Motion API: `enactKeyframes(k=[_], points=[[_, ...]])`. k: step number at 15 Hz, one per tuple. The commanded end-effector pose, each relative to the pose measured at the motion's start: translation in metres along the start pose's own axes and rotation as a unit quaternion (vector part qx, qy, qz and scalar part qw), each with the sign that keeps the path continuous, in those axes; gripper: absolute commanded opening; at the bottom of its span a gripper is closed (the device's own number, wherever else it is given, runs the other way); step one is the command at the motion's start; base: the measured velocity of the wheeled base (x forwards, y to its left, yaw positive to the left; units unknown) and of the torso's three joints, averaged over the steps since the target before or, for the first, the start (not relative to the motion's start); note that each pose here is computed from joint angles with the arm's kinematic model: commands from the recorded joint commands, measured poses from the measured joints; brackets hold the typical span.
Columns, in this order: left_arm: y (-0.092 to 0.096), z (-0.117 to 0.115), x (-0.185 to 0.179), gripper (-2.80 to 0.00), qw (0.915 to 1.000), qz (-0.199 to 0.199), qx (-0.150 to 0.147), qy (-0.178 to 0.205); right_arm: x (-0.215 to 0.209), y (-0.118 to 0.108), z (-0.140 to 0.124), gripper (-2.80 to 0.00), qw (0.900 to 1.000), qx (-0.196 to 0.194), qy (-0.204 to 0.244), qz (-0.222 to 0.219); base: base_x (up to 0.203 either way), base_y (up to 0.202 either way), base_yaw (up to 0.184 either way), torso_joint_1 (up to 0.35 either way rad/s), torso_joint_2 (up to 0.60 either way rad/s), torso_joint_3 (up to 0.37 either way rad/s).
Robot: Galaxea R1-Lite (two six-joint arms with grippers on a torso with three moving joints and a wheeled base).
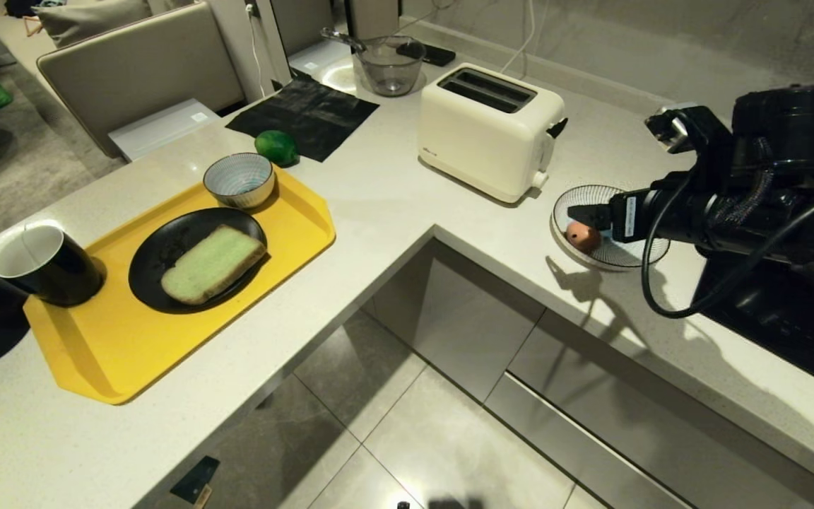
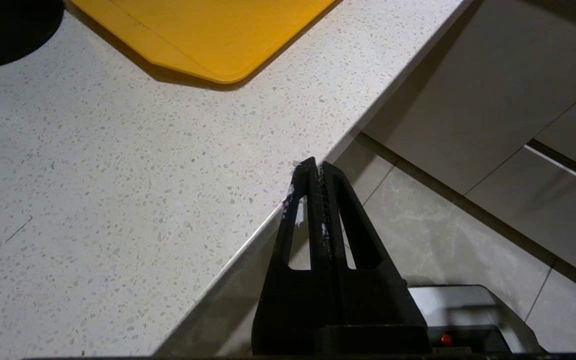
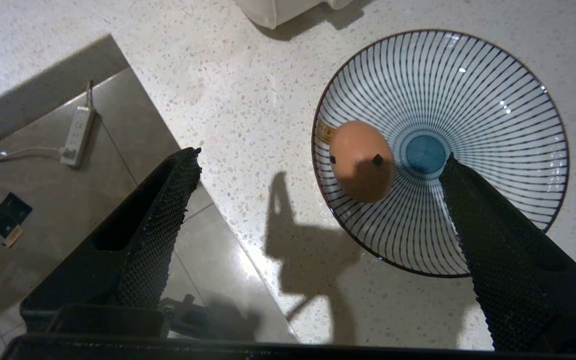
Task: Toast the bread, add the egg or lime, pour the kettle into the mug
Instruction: Pick up the egg
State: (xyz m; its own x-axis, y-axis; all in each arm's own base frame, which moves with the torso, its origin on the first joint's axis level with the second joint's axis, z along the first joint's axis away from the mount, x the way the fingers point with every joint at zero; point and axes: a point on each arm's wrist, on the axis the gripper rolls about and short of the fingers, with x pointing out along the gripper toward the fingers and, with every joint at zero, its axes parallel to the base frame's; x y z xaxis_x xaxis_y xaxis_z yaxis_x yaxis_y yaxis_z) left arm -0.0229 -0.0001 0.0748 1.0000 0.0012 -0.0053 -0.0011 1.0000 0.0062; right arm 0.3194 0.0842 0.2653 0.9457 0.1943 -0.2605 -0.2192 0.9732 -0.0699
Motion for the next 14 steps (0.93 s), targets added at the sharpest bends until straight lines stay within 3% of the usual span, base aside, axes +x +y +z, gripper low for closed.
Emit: enactKeyframes(k=[1, 7, 14], points=[[0.000, 0.000, 0.000, -2.80, 1.0000, 0.000, 0.000, 0.000, 0.018, 0.001, -0.014, 0.00, 0.999, -0.005, 0.028, -0.014, 0.000, 0.000, 0.000, 0.000, 0.00, 0.000], [0.000, 0.000, 0.000, -2.80, 1.0000, 0.001, 0.000, 0.000, 0.035, -0.002, -0.019, 0.00, 0.993, -0.056, 0.049, -0.095, 0.000, 0.000, 0.000, 0.000, 0.00, 0.000], [0.000, 0.000, 0.000, -2.80, 1.0000, 0.000, 0.000, 0.000, 0.015, -0.014, -0.007, 0.00, 0.990, -0.052, 0.030, -0.126, 0.000, 0.000, 0.000, 0.000, 0.00, 0.000]])
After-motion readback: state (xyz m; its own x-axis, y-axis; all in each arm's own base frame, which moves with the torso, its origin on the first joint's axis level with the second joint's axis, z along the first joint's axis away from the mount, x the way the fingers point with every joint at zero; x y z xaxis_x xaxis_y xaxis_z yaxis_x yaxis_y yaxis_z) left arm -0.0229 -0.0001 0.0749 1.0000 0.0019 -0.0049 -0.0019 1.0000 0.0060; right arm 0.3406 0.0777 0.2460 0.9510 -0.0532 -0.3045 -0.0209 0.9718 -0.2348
